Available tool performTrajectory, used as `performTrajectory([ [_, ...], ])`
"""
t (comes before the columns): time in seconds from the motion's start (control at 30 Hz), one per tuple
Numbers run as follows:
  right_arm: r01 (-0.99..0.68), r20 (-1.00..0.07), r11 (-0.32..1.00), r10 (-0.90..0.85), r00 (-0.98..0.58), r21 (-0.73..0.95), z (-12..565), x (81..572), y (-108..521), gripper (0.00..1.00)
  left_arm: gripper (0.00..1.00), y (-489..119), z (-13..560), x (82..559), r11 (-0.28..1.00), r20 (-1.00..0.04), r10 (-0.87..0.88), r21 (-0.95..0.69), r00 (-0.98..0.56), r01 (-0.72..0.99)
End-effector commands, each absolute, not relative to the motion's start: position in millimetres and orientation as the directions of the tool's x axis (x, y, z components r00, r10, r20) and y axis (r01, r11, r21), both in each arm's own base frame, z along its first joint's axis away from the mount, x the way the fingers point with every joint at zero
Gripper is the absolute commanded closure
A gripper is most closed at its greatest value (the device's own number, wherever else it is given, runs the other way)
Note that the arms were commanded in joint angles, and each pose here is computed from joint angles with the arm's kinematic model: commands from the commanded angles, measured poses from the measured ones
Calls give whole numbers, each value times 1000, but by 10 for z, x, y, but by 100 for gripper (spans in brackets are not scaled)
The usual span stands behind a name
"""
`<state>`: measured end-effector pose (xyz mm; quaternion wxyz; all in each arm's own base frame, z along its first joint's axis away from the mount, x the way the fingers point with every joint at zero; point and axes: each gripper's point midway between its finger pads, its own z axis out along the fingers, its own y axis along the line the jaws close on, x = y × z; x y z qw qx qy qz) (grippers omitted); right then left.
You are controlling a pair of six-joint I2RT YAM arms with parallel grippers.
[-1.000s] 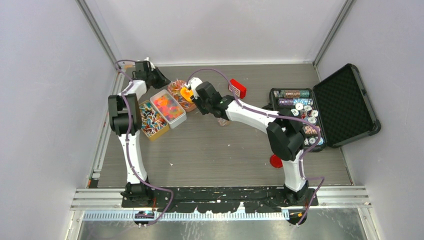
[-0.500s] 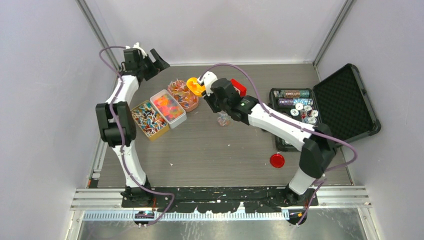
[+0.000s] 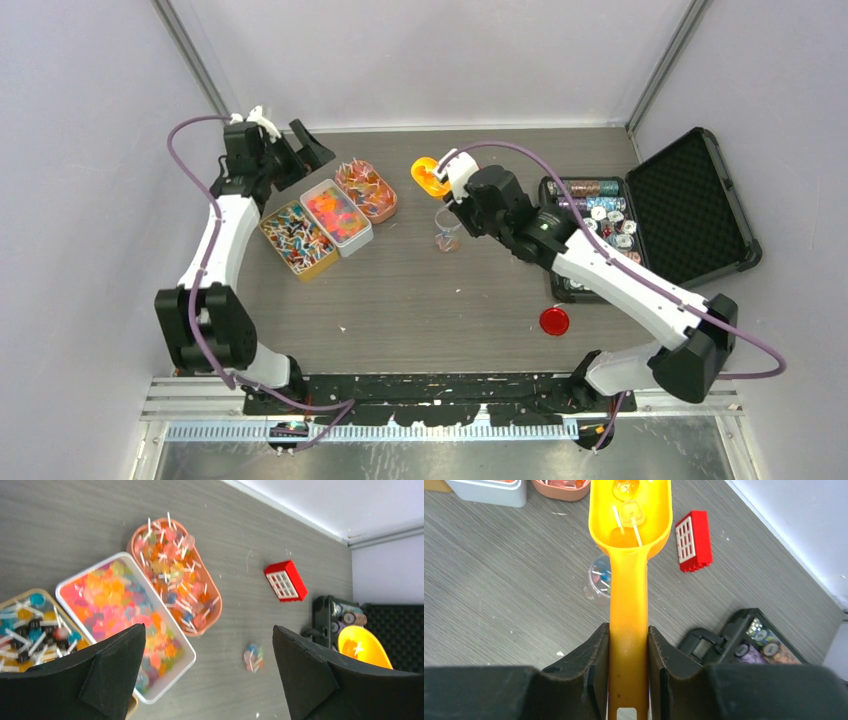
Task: Pack the candies
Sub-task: Scoop the fake candies from the storage box, then place the fake candies in the packing bottle.
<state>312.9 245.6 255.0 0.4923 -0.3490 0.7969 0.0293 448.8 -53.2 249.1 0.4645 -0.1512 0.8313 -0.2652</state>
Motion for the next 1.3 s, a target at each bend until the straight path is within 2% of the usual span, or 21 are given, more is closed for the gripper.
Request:
performTrajectory([
  [0.0,-570,-777,725,-589,-222,-387,2725,2995,2143,100,0,-684,2600,4010,808,-661,-473,-589,-583,13],
  [0.27,-563,-693,694,-668,-271,-449,2594,2899,1876,100,0,-1007,2339,3177,806,-651,-382,-582,-656,109],
  [0.5,-590,-624,655,-721,-300,-472,2528,2835,1783,100,0,-1081,2124,2793,872,-736,-223,-444,-639,206],
  [0.67,-615,-577,620,-757,-305,-488,2514,2768,1705,100,0,-1110,2145,2711,890,-765,-157,-383,-625,246],
  [1.27,-653,-488,557,-816,-311,-514,2540,2731,1628,100,0,-1034,2104,2706,910,-753,-159,-363,-639,201],
])
